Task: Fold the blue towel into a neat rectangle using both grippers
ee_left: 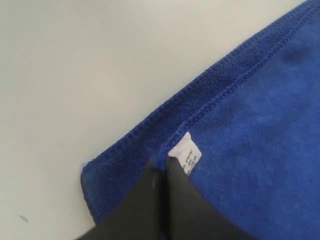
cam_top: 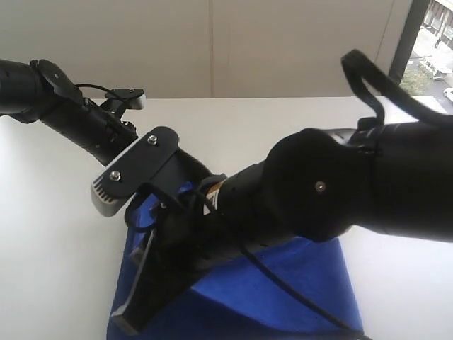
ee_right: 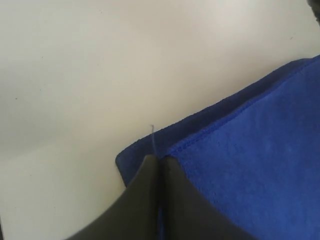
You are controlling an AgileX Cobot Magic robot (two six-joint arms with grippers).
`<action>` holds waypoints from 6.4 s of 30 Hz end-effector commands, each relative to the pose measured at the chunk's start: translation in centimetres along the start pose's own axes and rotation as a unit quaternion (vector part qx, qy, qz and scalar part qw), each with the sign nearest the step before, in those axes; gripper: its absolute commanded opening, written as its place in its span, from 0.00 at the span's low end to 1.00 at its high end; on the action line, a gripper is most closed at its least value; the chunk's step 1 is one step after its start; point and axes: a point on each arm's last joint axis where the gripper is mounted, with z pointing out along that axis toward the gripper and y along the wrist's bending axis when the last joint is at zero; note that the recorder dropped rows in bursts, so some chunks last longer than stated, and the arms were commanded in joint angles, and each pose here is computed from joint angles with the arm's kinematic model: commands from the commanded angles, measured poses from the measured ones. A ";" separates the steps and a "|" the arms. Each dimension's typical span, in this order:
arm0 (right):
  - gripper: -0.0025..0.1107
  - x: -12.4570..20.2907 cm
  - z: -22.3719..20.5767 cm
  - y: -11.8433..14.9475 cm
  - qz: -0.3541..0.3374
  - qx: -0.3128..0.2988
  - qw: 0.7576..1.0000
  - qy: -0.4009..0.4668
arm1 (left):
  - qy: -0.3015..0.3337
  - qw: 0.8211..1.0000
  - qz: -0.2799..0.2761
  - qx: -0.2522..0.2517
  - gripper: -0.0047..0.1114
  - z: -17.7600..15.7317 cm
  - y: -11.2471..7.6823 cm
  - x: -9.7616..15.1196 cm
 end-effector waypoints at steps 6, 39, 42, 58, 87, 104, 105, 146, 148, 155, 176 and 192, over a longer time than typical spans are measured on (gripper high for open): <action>0.02 0.8 3.1 2.0 -0.021 -0.025 0.999 0.026 | 0.002 0.999 0.028 -0.021 0.04 -0.6 0.2 -0.2; 0.02 2.9 9.0 4.0 -0.028 -0.043 0.996 0.079 | 0.068 0.991 0.077 -0.089 0.04 -0.7 1.6 1.0; 0.02 3.1 9.3 4.5 -0.031 -0.047 0.995 0.082 | 0.082 0.988 0.077 -0.106 0.04 -0.8 1.9 1.2; 0.04 4.0 9.9 5.0 -0.027 -0.063 0.991 0.111 | 0.108 0.982 0.085 -0.127 0.04 -1.0 2.3 1.7; 0.55 1.5 6.1 2.0 -0.010 -0.040 0.997 0.068 | 0.178 0.956 0.104 -0.207 0.61 -1.9 3.8 2.6; 0.23 3.5 3.8 -9.4 0.036 0.088 0.991 0.092 | 0.051 0.984 0.023 -0.171 0.34 -7.2 0.3 0.1; 0.17 3.7 3.6 -10.2 0.043 0.099 0.990 0.086 | 0.048 0.986 0.018 -0.158 0.19 -7.4 -0.2 0.2; 0.02 6.8 10.3 -28.6 0.110 0.134 0.976 0.135 | 0.125 0.988 0.076 -0.049 0.04 -1.6 -12.4 18.6; 0.02 6.9 10.2 -28.9 0.114 0.150 0.972 0.140 | 0.132 0.988 0.070 -0.050 0.04 -1.5 -12.3 19.1; 0.02 6.5 9.9 -28.8 0.118 0.152 0.973 0.129 | 0.105 0.992 0.056 -0.050 0.04 -1.8 -12.4 18.8; 0.02 11.1 1.6 -19.4 0.159 0.056 0.941 0.292 | -0.101 0.992 0.078 -0.001 0.04 -13.6 -14.1 22.6; 0.02 16.8 1.1 -15.5 0.215 0.009 0.893 0.394 | -0.113 0.990 0.082 0.000 0.04 -13.9 -14.1 22.9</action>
